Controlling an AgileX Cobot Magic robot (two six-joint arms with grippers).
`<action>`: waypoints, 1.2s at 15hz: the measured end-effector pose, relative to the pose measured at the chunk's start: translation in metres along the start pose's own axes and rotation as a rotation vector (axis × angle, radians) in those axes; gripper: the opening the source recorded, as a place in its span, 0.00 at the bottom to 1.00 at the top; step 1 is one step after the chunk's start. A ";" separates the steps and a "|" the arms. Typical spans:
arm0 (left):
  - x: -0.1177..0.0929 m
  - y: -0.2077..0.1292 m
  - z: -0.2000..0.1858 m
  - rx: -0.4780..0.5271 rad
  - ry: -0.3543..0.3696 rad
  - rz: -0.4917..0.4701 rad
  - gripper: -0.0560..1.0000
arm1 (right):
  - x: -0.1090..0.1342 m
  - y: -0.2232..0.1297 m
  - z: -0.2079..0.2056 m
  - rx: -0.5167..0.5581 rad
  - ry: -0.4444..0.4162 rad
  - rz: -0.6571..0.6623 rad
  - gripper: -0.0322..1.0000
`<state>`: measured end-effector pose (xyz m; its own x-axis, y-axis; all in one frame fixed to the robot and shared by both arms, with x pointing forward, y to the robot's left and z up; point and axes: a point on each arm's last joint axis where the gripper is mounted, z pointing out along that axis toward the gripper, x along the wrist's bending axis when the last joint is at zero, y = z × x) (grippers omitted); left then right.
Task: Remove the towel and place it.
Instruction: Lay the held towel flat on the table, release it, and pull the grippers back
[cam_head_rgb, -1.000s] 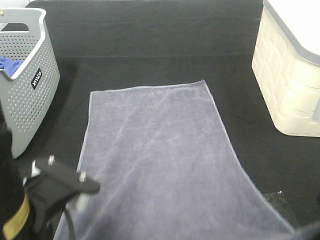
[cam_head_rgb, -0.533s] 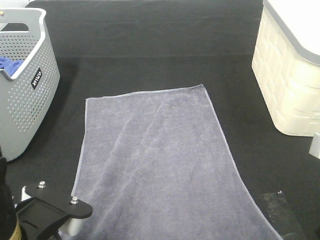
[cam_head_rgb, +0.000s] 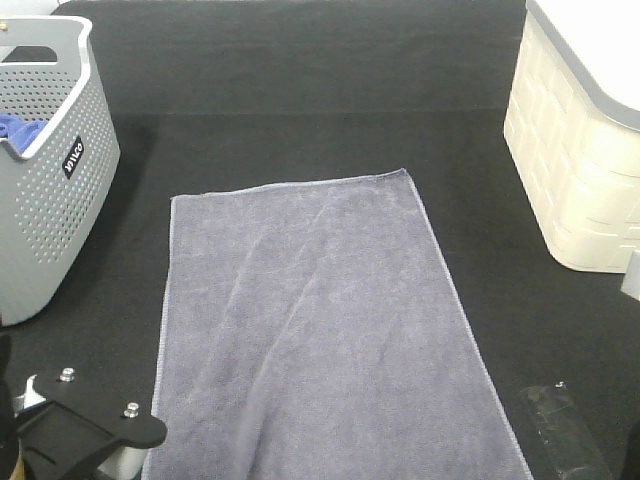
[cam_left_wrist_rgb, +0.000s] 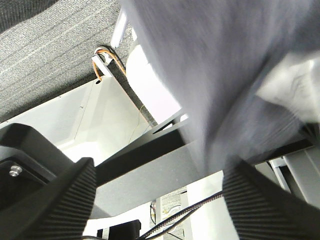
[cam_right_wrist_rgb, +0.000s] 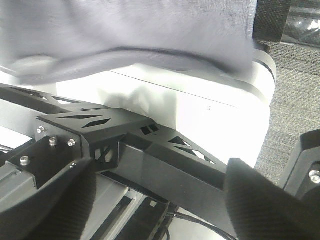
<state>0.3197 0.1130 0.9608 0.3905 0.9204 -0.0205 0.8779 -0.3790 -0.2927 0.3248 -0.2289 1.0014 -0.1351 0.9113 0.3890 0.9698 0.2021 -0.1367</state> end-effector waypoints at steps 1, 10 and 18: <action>0.000 0.000 0.000 0.000 0.001 0.000 0.71 | 0.000 0.000 0.000 -0.001 0.000 0.000 0.71; -0.003 0.030 -0.045 -0.285 0.129 0.085 0.71 | 0.008 0.011 -0.018 -0.097 -0.007 -0.089 0.70; 0.058 0.107 -0.118 -0.792 -0.012 -0.082 0.71 | 0.046 0.104 -0.095 -0.407 -0.087 -0.248 0.44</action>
<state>0.4695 0.1147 1.0412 0.3172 0.9475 -0.0397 0.8412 -0.2618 0.4731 0.4391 -0.1998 1.0912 -0.3721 0.8834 0.2848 0.9044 0.2762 0.3252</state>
